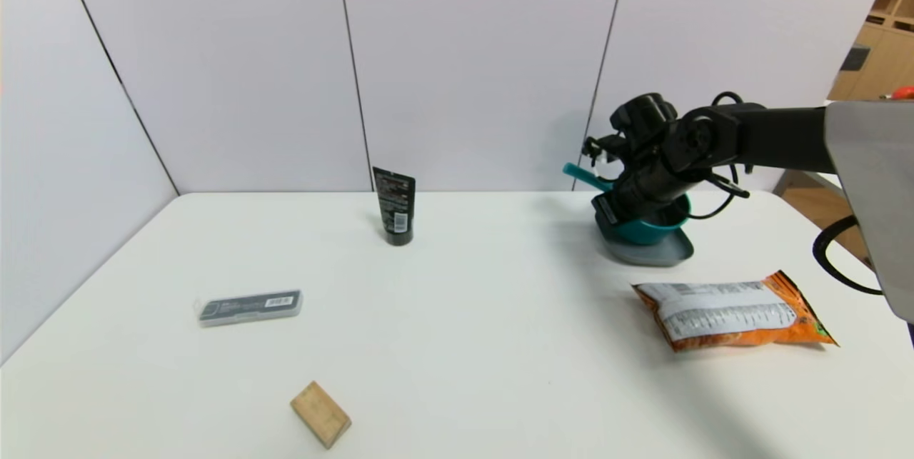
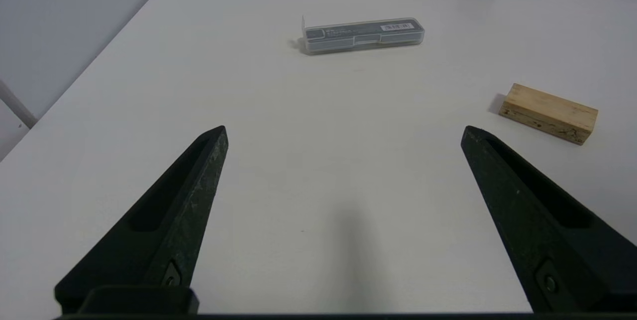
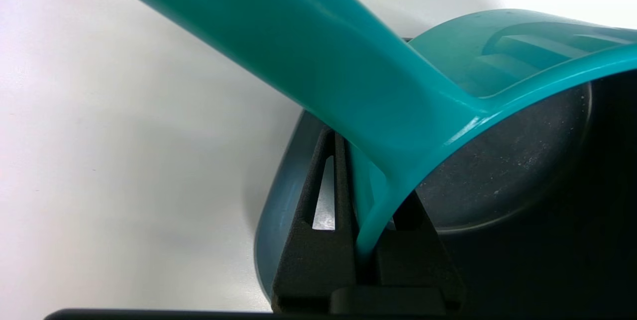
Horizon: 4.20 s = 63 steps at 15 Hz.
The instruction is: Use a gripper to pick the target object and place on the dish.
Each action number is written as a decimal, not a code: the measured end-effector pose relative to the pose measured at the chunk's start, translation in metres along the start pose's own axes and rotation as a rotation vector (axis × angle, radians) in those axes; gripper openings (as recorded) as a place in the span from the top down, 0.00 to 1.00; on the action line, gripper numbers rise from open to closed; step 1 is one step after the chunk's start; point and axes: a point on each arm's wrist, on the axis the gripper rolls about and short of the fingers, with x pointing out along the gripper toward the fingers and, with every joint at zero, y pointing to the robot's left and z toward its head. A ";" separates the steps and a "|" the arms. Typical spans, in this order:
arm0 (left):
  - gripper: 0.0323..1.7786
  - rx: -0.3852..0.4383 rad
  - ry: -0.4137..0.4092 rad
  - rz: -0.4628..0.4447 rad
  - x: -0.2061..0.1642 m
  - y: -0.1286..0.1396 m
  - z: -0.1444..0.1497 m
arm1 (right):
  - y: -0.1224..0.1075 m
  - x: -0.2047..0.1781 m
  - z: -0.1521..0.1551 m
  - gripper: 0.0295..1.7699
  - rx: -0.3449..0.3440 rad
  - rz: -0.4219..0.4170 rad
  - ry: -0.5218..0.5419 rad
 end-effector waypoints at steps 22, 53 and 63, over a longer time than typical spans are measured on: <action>0.05 0.000 0.000 0.000 0.000 0.000 0.000 | 0.000 -0.101 0.003 0.17 -0.014 -0.006 -0.108; 0.05 0.000 0.000 0.000 0.000 0.000 0.000 | 0.033 -0.353 -0.322 0.04 0.258 -0.262 -1.146; 0.05 0.000 0.000 0.000 0.000 0.000 0.000 | 0.061 -0.269 -0.398 0.04 0.266 -0.244 -1.168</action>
